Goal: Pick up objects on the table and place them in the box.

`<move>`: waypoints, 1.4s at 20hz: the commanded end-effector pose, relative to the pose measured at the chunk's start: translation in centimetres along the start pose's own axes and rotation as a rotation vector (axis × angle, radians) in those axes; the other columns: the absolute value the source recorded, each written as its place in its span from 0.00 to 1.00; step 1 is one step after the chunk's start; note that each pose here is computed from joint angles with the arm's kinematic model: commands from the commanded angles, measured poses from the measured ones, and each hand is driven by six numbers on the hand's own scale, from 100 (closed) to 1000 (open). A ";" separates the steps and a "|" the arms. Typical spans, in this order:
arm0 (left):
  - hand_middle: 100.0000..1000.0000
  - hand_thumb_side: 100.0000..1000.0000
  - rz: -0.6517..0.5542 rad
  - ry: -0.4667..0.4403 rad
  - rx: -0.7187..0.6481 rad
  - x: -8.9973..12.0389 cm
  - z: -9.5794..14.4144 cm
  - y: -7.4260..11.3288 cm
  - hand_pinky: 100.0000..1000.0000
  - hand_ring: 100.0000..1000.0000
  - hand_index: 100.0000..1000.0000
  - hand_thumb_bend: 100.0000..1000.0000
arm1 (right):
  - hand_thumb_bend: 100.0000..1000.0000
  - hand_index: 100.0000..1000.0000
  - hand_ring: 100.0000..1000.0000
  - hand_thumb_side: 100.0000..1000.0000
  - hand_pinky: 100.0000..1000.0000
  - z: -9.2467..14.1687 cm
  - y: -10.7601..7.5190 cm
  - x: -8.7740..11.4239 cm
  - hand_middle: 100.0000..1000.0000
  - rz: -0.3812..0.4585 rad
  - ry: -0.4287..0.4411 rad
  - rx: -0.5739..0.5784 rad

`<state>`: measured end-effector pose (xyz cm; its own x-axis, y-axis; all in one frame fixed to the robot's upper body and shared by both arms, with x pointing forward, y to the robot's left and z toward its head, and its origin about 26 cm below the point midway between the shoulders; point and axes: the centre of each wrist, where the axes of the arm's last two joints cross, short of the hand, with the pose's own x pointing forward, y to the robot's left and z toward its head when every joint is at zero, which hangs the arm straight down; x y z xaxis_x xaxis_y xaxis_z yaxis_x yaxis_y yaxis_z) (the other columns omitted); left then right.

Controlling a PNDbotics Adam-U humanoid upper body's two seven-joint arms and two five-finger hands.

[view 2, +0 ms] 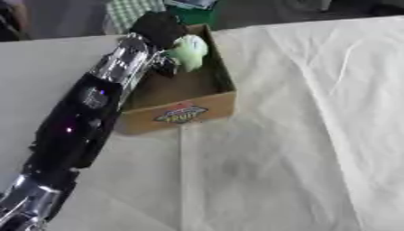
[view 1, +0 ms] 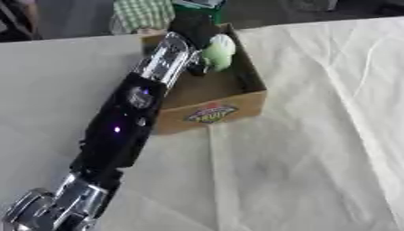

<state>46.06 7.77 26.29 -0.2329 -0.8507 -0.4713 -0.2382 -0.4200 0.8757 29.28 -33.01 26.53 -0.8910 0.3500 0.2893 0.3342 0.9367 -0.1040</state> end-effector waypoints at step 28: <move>0.79 0.94 0.012 0.198 0.230 -3.3 0.5 3.4 0.66 0.83 1.00 0.37 | 0.00 0.85 0.64 0.52 0.80 -0.6 -0.5 0.5 0.68 0.013 -0.025 0.001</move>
<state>46.25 8.74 28.23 -0.0871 -0.8972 -0.4329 -0.3450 -0.3805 0.8580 29.26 -33.06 26.32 -0.8888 0.3505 0.2951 0.3354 0.9365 -0.1023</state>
